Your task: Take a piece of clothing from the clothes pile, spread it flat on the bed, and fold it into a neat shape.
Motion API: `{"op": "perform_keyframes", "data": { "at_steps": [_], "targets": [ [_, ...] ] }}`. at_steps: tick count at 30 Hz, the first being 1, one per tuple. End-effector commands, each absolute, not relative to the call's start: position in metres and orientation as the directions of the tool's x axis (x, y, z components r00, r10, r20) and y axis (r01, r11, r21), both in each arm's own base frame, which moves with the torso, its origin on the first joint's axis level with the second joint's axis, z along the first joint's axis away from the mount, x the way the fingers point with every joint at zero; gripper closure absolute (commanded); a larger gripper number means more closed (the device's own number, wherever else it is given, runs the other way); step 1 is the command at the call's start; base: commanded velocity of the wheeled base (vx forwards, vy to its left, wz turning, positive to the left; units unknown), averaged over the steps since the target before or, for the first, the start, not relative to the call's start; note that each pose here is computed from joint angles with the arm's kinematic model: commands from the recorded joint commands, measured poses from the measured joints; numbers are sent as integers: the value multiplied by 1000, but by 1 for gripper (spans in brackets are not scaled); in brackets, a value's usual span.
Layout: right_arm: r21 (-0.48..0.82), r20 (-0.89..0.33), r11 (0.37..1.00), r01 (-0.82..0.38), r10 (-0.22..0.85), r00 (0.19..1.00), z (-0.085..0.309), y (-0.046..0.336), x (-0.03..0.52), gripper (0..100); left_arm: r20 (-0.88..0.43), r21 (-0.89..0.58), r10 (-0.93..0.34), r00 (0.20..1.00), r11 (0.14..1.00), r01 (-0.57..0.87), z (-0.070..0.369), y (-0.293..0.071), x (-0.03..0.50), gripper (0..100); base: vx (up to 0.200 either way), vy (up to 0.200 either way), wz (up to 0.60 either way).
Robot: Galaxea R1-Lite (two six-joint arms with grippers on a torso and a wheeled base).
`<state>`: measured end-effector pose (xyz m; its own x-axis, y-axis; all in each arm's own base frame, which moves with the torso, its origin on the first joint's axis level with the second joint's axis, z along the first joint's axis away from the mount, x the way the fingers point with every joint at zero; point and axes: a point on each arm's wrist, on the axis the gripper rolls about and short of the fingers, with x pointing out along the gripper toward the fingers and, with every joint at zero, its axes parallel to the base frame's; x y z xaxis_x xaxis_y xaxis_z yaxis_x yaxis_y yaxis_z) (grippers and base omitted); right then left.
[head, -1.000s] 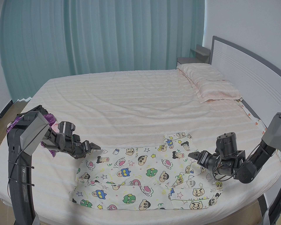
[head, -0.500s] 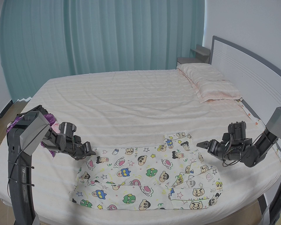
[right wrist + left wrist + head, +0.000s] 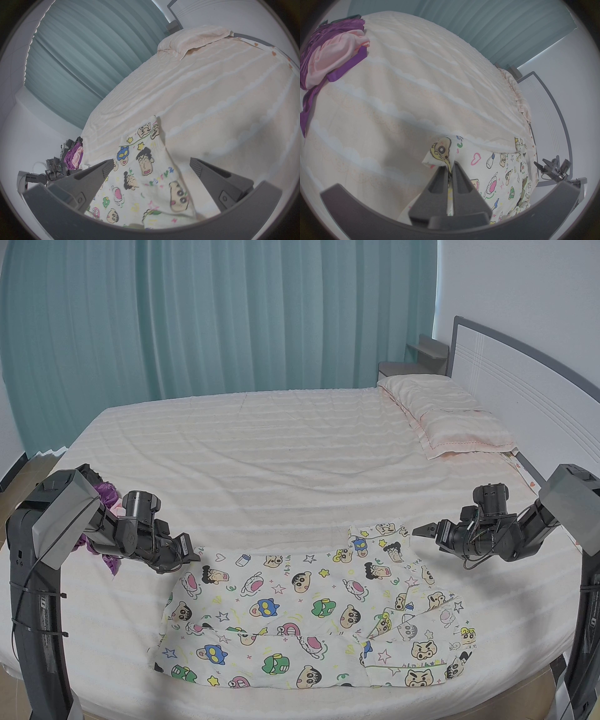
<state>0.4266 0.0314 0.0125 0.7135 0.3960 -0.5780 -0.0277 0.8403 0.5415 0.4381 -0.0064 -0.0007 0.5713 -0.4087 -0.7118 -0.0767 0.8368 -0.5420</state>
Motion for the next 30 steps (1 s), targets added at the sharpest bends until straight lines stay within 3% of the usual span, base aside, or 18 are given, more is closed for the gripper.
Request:
{"op": "perform_keyframes", "data": {
  "at_steps": [1, 17, 27, 28, 30],
  "targets": [
    [538, -608, 842, -31, 413, 678, -31, 26, 448, 0, -701, -543, -417, 578, 838, -54, 12, -14, 434, 100, 0, 0, 0],
    [551, -550, 823, -140, 484, 681, -45, 55, 465, 0, -707, -543, -415, 572, 837, -64, 9, -13, 432, 100, 0, 0, 0],
    [620, -468, 755, -215, 575, 671, -40, 70, 465, 0, -707, -552, -414, 573, 830, -82, 10, -13, 432, 100, 0, 0, 0],
    [646, -447, 735, -207, 584, 678, -42, 70, 465, 100, -707, -553, -413, 574, 829, -85, 9, -12, 433, 100, 0, 0, 0],
    [653, -441, 729, -202, 584, 681, -44, 70, 465, 100, -707, -553, -413, 574, 829, -85, 9, -12, 433, 100, 0, 0, 0]
  ]
}}
